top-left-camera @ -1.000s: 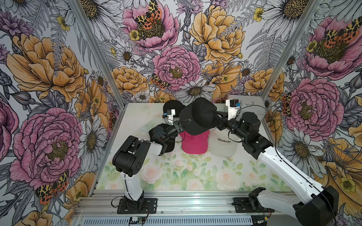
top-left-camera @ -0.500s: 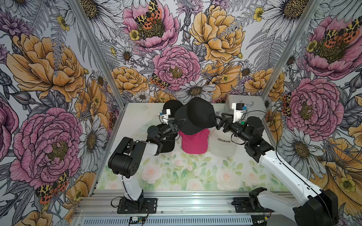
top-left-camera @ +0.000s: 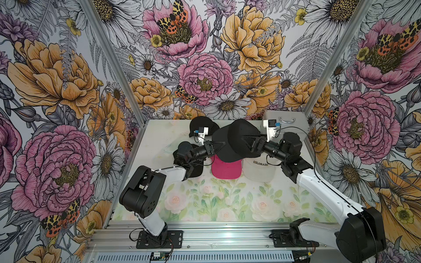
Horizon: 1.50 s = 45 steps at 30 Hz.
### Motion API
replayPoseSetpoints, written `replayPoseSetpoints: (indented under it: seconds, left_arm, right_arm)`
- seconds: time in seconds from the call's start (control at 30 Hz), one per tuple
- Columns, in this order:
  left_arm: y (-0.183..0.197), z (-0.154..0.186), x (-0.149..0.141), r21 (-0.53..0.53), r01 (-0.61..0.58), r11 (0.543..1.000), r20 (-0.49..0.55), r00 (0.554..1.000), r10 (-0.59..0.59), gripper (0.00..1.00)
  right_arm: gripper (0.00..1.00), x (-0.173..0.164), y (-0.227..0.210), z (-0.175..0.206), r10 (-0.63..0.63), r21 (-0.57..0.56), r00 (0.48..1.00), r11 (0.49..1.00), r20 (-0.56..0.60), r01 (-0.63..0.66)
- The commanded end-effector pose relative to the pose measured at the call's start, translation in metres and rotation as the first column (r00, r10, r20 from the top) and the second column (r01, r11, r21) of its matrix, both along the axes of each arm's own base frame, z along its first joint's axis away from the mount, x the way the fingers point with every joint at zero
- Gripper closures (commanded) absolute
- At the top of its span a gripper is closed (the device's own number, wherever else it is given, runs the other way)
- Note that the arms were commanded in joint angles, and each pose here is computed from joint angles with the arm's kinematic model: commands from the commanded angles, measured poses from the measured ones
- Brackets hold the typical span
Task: Stack the baseball caps by color
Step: Pick up the baseball cap from the center of the board.
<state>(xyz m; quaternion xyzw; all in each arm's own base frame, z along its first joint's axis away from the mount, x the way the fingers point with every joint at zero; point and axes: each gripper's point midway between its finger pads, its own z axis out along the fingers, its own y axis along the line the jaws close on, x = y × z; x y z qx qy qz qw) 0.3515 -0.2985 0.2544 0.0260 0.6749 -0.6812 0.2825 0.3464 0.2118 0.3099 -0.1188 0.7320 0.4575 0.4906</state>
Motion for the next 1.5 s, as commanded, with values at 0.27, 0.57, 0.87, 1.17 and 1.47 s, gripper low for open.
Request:
replayPoseSetpoints:
  seconds: [0.27,0.57,0.87,1.17,1.47]
  left_arm:
    - [0.010,-0.021,0.016,0.142,-0.091,0.986,0.004,0.996,0.091,1.00]
    - [0.031,-0.042,0.025,0.171,-0.150,0.974,-0.041,0.986,0.159,1.00]
    - [0.047,-0.058,0.030,0.195,-0.174,0.965,-0.072,0.979,0.191,1.00]
    - [0.048,-0.060,0.024,0.219,-0.150,0.964,-0.061,0.984,0.167,1.00]
    - [0.059,-0.073,0.019,0.309,-0.192,0.931,-0.044,0.975,0.216,1.00]
  right_arm:
    - [0.29,-0.034,0.018,0.047,0.183,0.069,0.978,0.979,0.104,-0.191]
    - [0.44,-0.044,0.026,0.060,0.226,0.076,0.958,0.967,0.176,-0.242]
    - [0.44,-0.057,0.033,0.068,0.272,0.063,0.936,0.954,0.225,-0.292]
    - [0.46,-0.072,0.044,0.078,0.309,0.023,0.900,0.943,0.307,-0.332]
    - [0.54,-0.065,0.036,0.091,0.206,0.052,0.904,0.969,0.374,-0.243]
